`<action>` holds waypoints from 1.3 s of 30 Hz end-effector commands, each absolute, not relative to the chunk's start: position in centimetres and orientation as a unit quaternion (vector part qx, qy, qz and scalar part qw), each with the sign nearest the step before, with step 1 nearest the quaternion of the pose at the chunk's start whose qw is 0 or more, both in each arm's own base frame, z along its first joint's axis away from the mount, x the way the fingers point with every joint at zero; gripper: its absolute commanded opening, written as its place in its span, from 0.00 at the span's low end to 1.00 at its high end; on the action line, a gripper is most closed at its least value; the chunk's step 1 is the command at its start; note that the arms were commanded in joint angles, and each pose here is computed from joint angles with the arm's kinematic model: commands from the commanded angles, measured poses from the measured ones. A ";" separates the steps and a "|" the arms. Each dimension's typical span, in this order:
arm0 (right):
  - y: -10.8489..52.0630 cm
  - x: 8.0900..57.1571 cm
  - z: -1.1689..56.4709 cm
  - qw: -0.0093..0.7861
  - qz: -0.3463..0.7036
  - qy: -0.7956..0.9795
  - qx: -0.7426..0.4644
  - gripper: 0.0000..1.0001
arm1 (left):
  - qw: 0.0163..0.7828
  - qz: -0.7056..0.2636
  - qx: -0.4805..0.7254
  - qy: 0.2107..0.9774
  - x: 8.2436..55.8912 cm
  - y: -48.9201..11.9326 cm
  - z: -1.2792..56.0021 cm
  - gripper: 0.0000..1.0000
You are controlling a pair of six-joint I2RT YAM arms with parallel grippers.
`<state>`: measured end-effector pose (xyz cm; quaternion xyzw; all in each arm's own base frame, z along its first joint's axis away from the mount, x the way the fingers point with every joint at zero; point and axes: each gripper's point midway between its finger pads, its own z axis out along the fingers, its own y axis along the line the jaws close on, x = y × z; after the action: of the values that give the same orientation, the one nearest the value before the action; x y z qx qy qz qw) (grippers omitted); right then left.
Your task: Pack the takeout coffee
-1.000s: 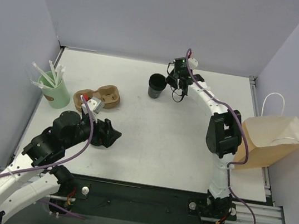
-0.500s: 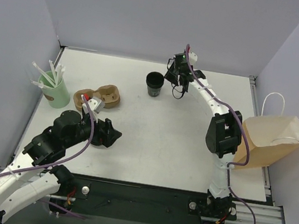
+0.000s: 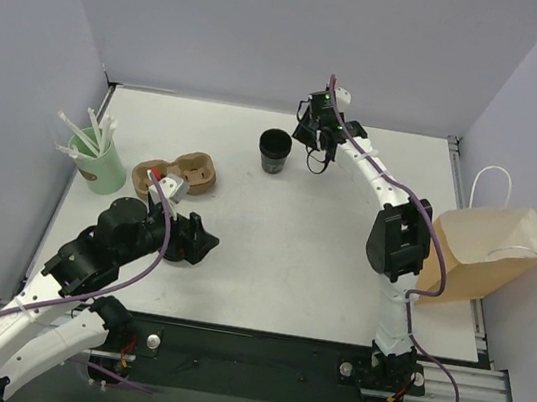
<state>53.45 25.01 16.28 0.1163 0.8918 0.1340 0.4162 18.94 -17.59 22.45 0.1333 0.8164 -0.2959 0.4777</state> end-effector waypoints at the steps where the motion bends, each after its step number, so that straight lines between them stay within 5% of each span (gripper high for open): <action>1: 26.1 53.7 16.8 0.420 0.136 0.891 0.104 0.29 | 0.496 -0.314 0.132 0.799 19.2 -18.1 24.7 0.97; 39: 27.4 53.8 14.4 0.401 0.119 0.903 0.100 0.25 | 0.495 -0.318 0.138 0.797 19.0 -18.3 24.7 0.97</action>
<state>53.56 27.00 14.53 0.0954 0.9031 0.1258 0.3993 18.83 -17.83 22.28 0.1376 0.8178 -0.2996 0.4717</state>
